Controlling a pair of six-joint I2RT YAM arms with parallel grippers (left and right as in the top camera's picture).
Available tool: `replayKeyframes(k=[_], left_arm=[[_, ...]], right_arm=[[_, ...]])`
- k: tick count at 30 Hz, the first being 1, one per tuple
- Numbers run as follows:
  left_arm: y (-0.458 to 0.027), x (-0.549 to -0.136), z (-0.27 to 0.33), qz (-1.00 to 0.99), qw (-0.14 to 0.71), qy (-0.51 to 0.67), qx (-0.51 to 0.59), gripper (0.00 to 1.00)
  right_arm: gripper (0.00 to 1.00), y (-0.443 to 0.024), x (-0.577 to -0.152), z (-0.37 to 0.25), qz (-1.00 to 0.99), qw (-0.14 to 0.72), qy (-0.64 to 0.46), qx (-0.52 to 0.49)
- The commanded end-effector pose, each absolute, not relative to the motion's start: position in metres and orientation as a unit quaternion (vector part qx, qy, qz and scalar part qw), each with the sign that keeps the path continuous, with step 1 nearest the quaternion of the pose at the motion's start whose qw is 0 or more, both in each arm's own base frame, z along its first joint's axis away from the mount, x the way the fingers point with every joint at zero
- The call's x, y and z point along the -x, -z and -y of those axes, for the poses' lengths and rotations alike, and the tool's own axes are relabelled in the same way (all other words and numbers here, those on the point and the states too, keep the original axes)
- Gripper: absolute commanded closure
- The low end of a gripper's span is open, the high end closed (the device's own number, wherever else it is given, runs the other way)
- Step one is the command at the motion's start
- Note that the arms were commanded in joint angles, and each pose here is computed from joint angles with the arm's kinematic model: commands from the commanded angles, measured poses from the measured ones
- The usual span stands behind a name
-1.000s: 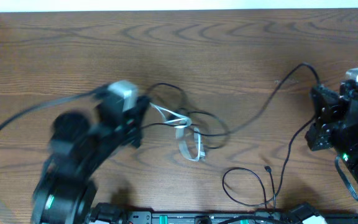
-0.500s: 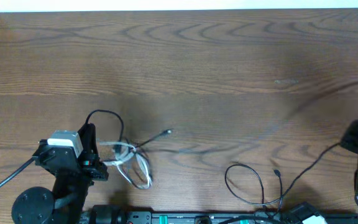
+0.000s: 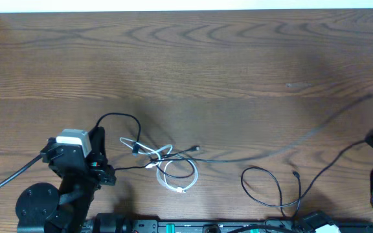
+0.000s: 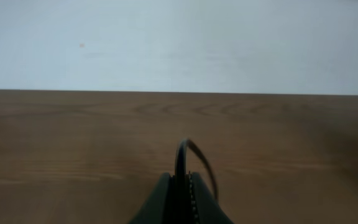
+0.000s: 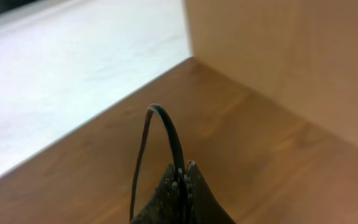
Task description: Untangle cables
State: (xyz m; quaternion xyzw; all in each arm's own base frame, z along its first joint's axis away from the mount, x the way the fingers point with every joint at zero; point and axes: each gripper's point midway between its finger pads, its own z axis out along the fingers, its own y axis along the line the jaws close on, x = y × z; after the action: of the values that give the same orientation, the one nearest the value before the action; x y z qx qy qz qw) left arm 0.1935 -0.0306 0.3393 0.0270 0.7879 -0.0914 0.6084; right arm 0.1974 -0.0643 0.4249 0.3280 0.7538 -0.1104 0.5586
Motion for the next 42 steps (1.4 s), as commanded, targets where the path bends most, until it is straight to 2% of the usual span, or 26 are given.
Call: replayKeyframes(k=[1,4,7,8,9,13,16,21,26,28,29,31,36,42], left_arm=[[-0.341,-0.192,0.054,-0.787,0.595,0.153,-0.064,0.92],[-0.338,-0.192,0.070,-0.788,0.577,0.193,-0.091,0.92],[-0.333,-0.195,0.083,-0.793,0.555,0.225,-0.111,0.93],[-0.329,-0.197,0.088,-0.797,0.541,0.241,-0.118,0.92],[-0.327,-0.197,0.090,-0.799,0.535,0.248,-0.120,0.92],[-0.319,-0.197,0.097,-0.808,0.510,0.268,-0.126,0.93],[-0.313,-0.195,0.097,-0.816,0.497,0.270,-0.122,0.92],[-0.309,-0.193,0.097,-0.821,0.488,0.271,-0.119,0.93],[-0.309,-0.193,0.097,-0.821,0.488,0.272,-0.119,0.93],[-0.309,-0.193,0.097,-0.821,0.488,0.272,-0.119,0.93],[-0.309,-0.193,0.097,-0.821,0.488,0.272,-0.119,0.93],[-0.309,-0.193,0.097,-0.821,0.488,0.272,-0.119,0.93],[-0.309,-0.193,0.097,-0.821,0.488,0.272,-0.119,0.93],[-0.308,-0.193,0.097,-0.821,0.488,0.272,-0.119,0.93]], right_arm=[[0.99,-0.422,-0.224,0.029,-0.790,0.548,0.039,-0.273],[0.99,-0.422,-0.256,-0.017,-0.826,0.540,-0.016,-0.158],[0.99,-0.416,-0.281,-0.075,-0.849,0.523,-0.072,0.003],[0.99,-0.402,-0.294,-0.108,-0.857,0.497,-0.097,0.098],[0.99,-0.391,-0.302,-0.117,-0.864,0.479,-0.098,0.123],[0.99,-0.342,-0.342,-0.109,-0.901,0.417,-0.053,0.106],[0.99,-0.301,-0.367,-0.095,-0.930,0.359,-0.056,0.050],[0.97,-0.231,-0.369,-0.111,-0.961,0.208,-0.177,0.045],[0.75,-0.184,-0.337,-0.143,-0.956,0.059,-0.271,0.099],[0.61,-0.165,-0.320,-0.152,-0.954,-0.008,-0.281,0.102],[0.43,-0.157,-0.312,-0.155,-0.955,-0.039,-0.278,0.099],[0.30,-0.141,-0.296,-0.164,-0.952,-0.096,-0.272,0.106],[0.25,-0.120,-0.275,-0.193,-0.945,-0.153,-0.257,0.135],[0.25,-0.109,-0.266,-0.220,-0.958,-0.157,-0.211,0.119]])
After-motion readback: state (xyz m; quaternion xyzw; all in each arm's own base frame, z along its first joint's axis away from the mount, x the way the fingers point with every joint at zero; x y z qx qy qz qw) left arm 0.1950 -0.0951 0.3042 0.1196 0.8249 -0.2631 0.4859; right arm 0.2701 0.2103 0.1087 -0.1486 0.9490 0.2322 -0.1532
